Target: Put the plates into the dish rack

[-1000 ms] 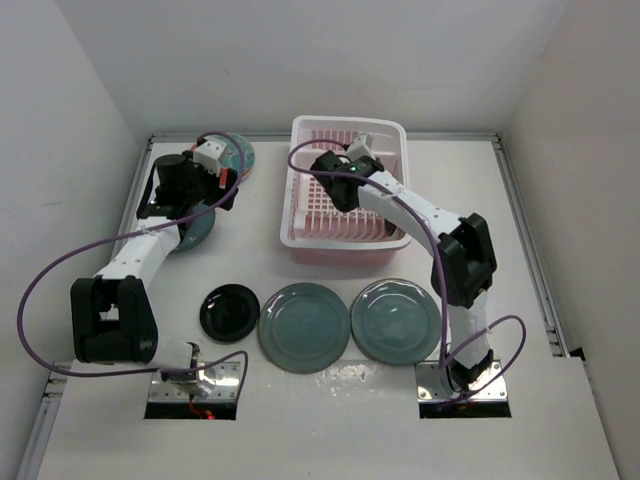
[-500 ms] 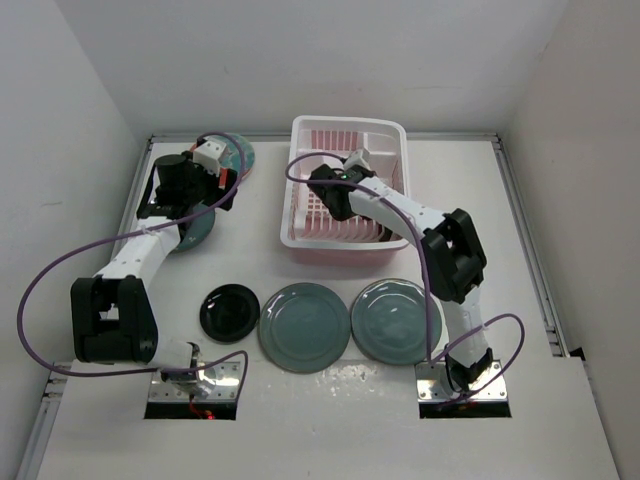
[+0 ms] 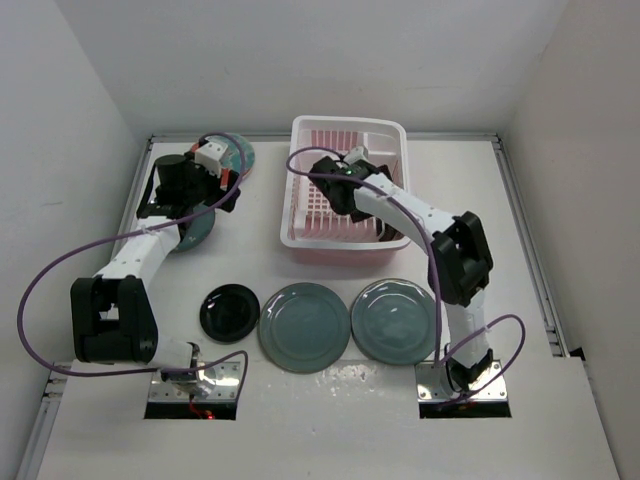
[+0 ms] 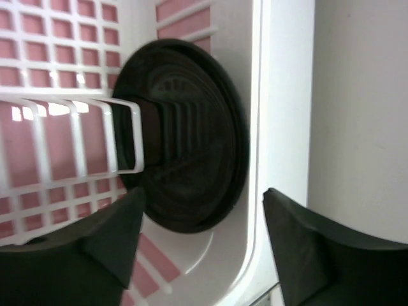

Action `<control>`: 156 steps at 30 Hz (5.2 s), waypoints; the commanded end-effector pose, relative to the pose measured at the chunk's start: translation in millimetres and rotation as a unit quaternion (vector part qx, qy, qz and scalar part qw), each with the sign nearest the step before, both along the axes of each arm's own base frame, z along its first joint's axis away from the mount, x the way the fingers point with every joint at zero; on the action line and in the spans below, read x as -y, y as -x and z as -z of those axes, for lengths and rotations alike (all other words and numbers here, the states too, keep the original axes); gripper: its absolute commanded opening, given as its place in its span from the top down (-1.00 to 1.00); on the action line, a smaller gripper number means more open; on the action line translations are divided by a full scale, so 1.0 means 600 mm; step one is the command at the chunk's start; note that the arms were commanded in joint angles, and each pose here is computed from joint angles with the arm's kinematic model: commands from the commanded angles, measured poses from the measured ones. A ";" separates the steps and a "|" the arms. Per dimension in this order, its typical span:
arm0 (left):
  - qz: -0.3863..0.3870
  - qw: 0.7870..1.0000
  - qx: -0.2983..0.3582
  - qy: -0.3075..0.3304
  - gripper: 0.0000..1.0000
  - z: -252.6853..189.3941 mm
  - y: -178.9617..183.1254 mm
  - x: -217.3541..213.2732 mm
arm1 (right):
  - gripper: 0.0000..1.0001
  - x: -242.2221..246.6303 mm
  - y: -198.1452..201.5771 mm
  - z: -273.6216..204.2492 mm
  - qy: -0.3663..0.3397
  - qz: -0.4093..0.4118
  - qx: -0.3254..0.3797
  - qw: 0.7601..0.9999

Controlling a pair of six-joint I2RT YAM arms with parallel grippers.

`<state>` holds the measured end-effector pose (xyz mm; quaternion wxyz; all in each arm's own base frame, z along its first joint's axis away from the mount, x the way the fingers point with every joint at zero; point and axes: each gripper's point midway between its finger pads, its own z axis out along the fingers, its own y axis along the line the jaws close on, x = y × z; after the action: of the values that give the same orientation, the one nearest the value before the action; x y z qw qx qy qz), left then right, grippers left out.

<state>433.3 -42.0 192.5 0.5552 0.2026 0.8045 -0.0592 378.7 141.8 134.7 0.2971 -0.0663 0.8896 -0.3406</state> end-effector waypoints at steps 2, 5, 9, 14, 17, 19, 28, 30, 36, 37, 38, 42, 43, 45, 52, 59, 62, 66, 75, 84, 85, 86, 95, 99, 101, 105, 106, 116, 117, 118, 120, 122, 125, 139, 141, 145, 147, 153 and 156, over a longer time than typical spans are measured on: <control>0.033 0.999 0.026 0.014 -0.76 -0.044 -0.007 0.026 | -0.62 -0.044 -0.021 -0.124 -0.113 -0.033 0.074 0.990; 0.037 0.999 0.026 0.014 -0.76 -0.044 -0.006 0.032 | -0.93 -0.053 -0.010 -0.162 -0.172 -0.061 0.074 0.980; 0.049 0.998 0.021 0.014 -0.76 -0.041 -0.001 0.049 | -0.98 -0.043 0.028 -0.166 -0.254 -0.076 0.052 0.963; 0.065 0.998 0.020 0.003 -0.76 -0.036 0.013 0.073 | -0.84 0.016 0.184 -0.079 -0.386 -0.040 0.004 0.922; 0.074 0.997 0.021 -0.010 -0.76 -0.029 0.027 0.087 | -0.77 0.020 0.232 -0.002 -0.489 0.002 -0.005 0.873; 0.075 0.997 0.018 -0.021 -0.76 -0.019 0.037 0.098 | -0.83 0.033 0.270 0.024 -0.543 0.019 0.024 0.839; 0.074 0.997 0.004 -0.037 -0.82 -0.003 0.098 0.114 | -0.90 0.094 0.343 0.183 -0.547 0.133 -0.036 0.826; 0.075 0.997 -0.002 -0.028 -0.82 -0.005 0.113 0.119 | -0.90 0.105 0.347 0.183 -0.537 0.144 -0.053 0.829; 0.059 0.993 -0.097 0.016 -0.84 0.015 0.139 0.090 | -0.87 0.117 0.330 0.163 -0.528 0.123 -0.046 0.839; 0.107 0.987 -0.118 -0.021 -0.84 0.030 0.164 0.093 | -0.87 0.113 0.321 0.148 -0.531 0.110 -0.039 0.839; 0.150 0.979 -0.131 -0.043 -0.88 0.040 0.180 0.095 | -0.87 0.114 0.318 0.142 -0.528 0.106 -0.036 0.842; 0.341 0.891 -0.243 -0.177 -1.00 0.128 0.287 0.073 | -0.87 0.116 0.294 0.100 -0.512 0.056 -0.023 0.857; 0.360 0.869 -0.275 -0.196 -1.00 0.155 0.308 0.059 | -0.87 0.116 0.281 0.080 -0.510 0.043 -0.011 0.859; 0.407 0.823 -0.334 -0.213 -1.00 0.193 0.345 0.038 | -0.87 0.115 0.274 0.066 -0.507 0.031 -0.006 0.862; 0.416 0.792 -0.384 -0.229 -1.00 0.248 0.365 -0.001 | -0.87 0.115 0.270 0.027 -0.490 -0.008 0.017 0.872; 0.366 0.798 -0.395 -0.270 -1.00 0.312 0.361 -0.035 | -0.87 0.119 0.272 0.010 -0.486 -0.024 0.043 0.873; 0.361 0.798 -0.408 -0.257 -1.00 0.326 0.366 -0.032 | -0.84 0.115 0.268 0.009 -0.490 -0.028 0.041 0.870; 0.374 0.788 -0.419 -0.250 -0.52 0.338 0.384 -0.031 | -0.82 0.110 0.261 -0.003 -0.491 -0.035 0.044 0.869; 0.377 0.810 -0.390 -0.224 1.00 0.286 0.373 -0.016 | -0.77 0.098 0.247 -0.028 -0.491 -0.055 0.055 0.868; 0.465 0.800 -0.329 -0.187 1.00 0.158 0.371 0.019 | -0.64 0.030 0.219 -0.069 -0.492 -0.145 0.032 0.858; 0.454 0.811 -0.316 -0.193 1.00 0.140 0.356 0.020 | -0.61 0.021 0.213 -0.082 -0.492 -0.162 0.034 0.855; 0.447 0.819 -0.299 -0.201 1.00 0.124 0.350 0.020 | -0.61 0.009 0.203 -0.092 -0.495 -0.175 0.036 0.850; 0.446 0.864 -0.158 -0.170 1.00 0.000 0.315 0.074 | -0.57 -0.245 0.194 -0.191 -0.518 -0.424 -0.031 0.742; 0.458 0.876 -0.094 -0.122 1.00 -0.072 0.307 0.116 | -0.67 -0.364 0.187 -0.215 -0.520 -0.491 -0.056 0.697; 0.460 0.880 -0.073 -0.094 1.00 -0.107 0.299 0.137 | -0.67 -0.392 0.193 -0.212 -0.516 -0.503 -0.072 0.690; 0.450 0.888 -0.055 -0.075 1.00 -0.135 0.282 0.152 | -0.69 -0.432 0.166 -0.204 -0.512 -0.497 -0.072 0.697; 0.453 0.887 -0.046 -0.071 1.00 -0.142 0.275 0.155 | -0.63 -0.436 0.161 -0.196 -0.514 -0.493 -0.071 0.698; 0.380 0.924 -0.050 0.002 0.93 -0.181 0.205 0.169 | 1.00 -0.410 0.125 -0.188 -0.509 -0.450 -0.020 0.734; 0.330 0.942 -0.055 0.010 0.71 -0.188 0.177 0.160 | 1.00 -0.390 0.101 -0.200 -0.504 -0.434 0.008 0.747; 0.303 0.951 -0.066 0.016 0.24 -0.181 0.158 0.154 | 1.00 -0.374 0.082 -0.203 -0.496 -0.411 0.029 0.765; 0.255 0.964 -0.061 0.030 -0.14 -0.200 0.126 0.146 | 1.00 -0.319 0.033 -0.227 -0.468 -0.359 0.082 0.803; 0.217 0.974 -0.052 0.022 -0.35 -0.216 0.090 0.133 | 1.00 -0.277 0.001 -0.271 -0.449 -0.327 0.128 0.821; 0.138 0.990 -0.031 0.011 -0.57 -0.246 0.037 0.102 | 1.00 -0.182 -0.050 -0.307 -0.379 -0.246 0.201 0.869; -0.121 0.986 -0.089 -0.067 -0.55 -0.046 -0.119 -0.049 | 1.00 0.030 -0.028 -0.189 -0.199 -0.038 0.168 0.965; -0.100 0.990 -0.070 -0.074 -0.55 -0.047 -0.117 -0.028 | 1.00 0.040 -0.026 -0.190 -0.183 -0.025 0.163 0.969; -0.094 0.990 -0.073 -0.076 -0.55 -0.025 -0.112 -0.026 | 1.00 0.039 -0.041 -0.175 -0.160 -0.007 0.158 0.974; -0.096 0.990 -0.073 -0.072 -0.55 -0.021 -0.112 -0.026 | 1.00 0.028 -0.044 -0.172 -0.154 -0.005 0.162 0.975; -0.087 0.991 -0.069 -0.070 -0.55 -0.009 -0.118 -0.028 | 1.00 0.004 -0.039 -0.113 -0.117 0.005 0.148 0.982; -0.098 0.991 -0.070 -0.059 -0.55 0.000 -0.118 -0.042 | 1.00 0.000 -0.044 -0.087 -0.120 0.001 0.141 0.983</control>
<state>500.0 -22.0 165.5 0.4453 0.1659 0.8793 0.0324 398.1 147.1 180.4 0.4012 -0.0104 0.8861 -0.2320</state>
